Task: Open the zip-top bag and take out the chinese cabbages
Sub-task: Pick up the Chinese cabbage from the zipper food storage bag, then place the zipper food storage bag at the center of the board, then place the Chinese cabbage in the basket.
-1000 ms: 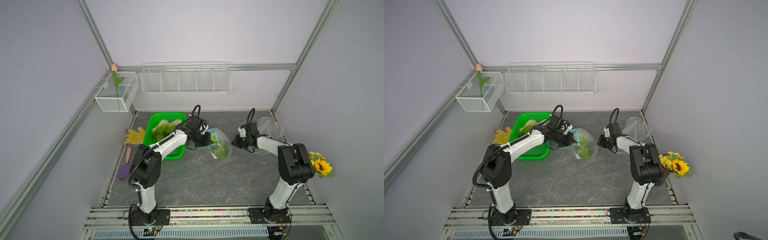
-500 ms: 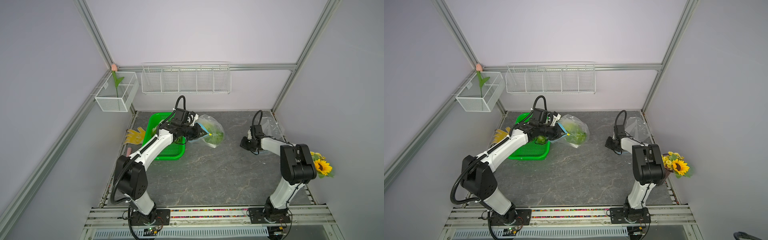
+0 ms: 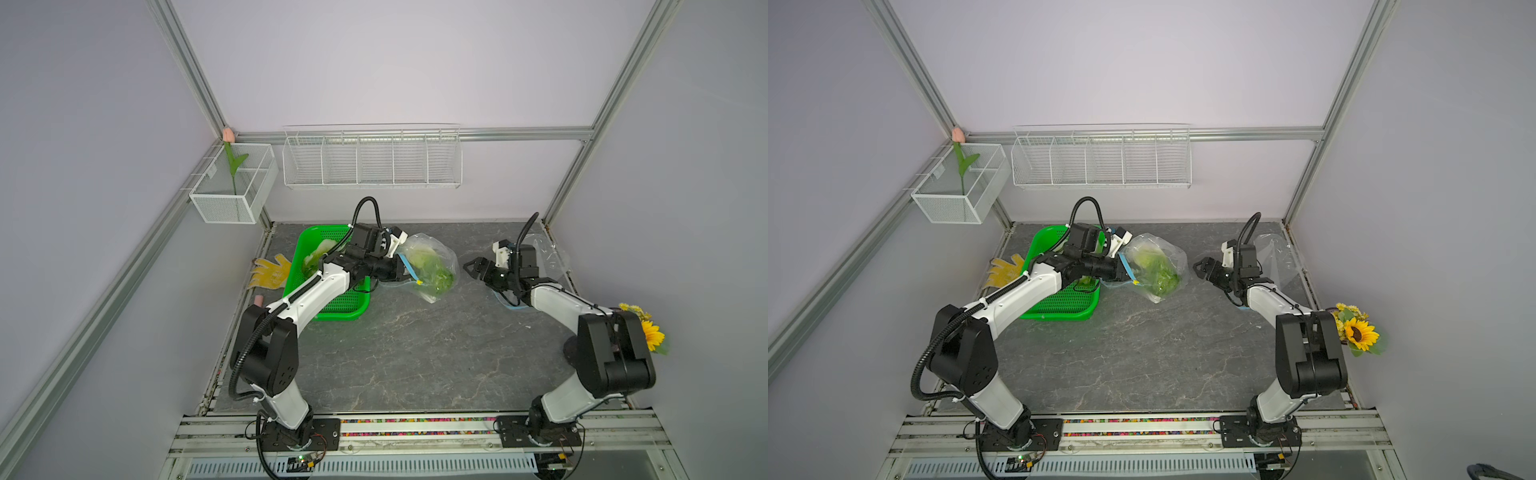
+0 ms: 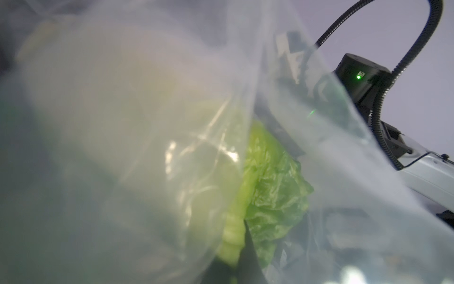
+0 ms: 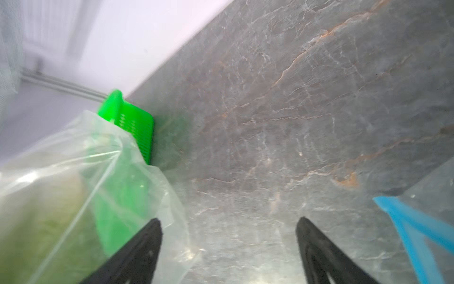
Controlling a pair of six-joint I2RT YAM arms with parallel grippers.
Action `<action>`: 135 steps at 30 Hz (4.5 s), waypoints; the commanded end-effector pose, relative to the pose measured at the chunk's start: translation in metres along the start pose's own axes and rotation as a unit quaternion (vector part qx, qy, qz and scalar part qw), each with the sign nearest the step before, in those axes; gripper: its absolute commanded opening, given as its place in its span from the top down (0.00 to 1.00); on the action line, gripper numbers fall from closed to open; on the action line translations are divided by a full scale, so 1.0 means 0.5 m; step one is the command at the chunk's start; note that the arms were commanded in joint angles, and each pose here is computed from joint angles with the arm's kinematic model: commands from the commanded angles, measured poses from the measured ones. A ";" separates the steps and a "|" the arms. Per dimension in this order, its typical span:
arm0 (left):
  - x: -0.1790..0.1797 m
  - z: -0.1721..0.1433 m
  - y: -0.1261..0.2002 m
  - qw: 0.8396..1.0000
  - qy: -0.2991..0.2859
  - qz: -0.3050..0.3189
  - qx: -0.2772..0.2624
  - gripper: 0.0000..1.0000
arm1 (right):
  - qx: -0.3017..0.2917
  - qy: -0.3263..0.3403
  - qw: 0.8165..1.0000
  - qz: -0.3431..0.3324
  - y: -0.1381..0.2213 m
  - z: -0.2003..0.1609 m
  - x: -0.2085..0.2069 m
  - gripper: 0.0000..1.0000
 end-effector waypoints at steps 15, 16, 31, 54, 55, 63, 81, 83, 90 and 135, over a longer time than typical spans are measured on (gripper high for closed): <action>-0.110 0.133 0.052 0.964 -0.087 -0.156 -0.197 1.00 | -0.089 -0.180 0.944 0.260 0.153 0.059 0.206 0.11; -0.114 0.134 0.047 0.963 -0.084 -0.161 -0.198 1.00 | -0.080 -0.181 0.942 0.272 0.150 0.063 0.220 0.11; -0.122 0.124 0.005 0.969 -0.065 -0.177 -0.159 1.00 | -0.061 -0.162 0.927 0.333 0.121 0.104 0.305 0.31; -0.107 0.060 0.080 0.981 -0.049 -0.119 -0.147 1.00 | -0.250 0.033 0.964 -0.087 0.122 0.177 0.095 0.93; -0.105 0.057 0.083 0.981 -0.047 -0.117 -0.146 1.00 | -0.254 0.038 0.961 -0.101 0.118 0.181 0.086 0.93; -0.115 0.034 0.107 0.985 -0.041 -0.106 -0.127 1.00 | -0.272 0.104 0.937 -0.193 0.080 0.212 0.031 0.93; -0.121 0.032 0.196 0.984 -0.066 0.046 -0.159 1.00 | -0.241 0.116 0.934 -0.237 0.023 0.233 -0.019 0.93; -0.105 0.035 0.219 0.976 -0.043 0.107 -0.184 1.00 | -0.232 0.122 0.936 -0.234 0.021 0.224 -0.020 0.93; -0.031 0.024 0.315 0.894 0.084 0.323 -0.299 1.00 | -0.184 0.141 0.951 -0.206 0.015 0.174 -0.020 0.92; 0.161 -0.145 0.339 0.794 0.286 0.511 -0.163 0.00 | -0.226 0.185 0.946 -0.140 0.185 0.107 0.057 0.08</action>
Point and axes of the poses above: each gripper's point midway between its finger pads, its own y axis back along the fingers, its own x axis along the line the jaws close on, z = x × y, the point moved 6 cm from there along y, back along the fingers, and after that the axes turned 10 degrees about -y, right-handed, at the moved point
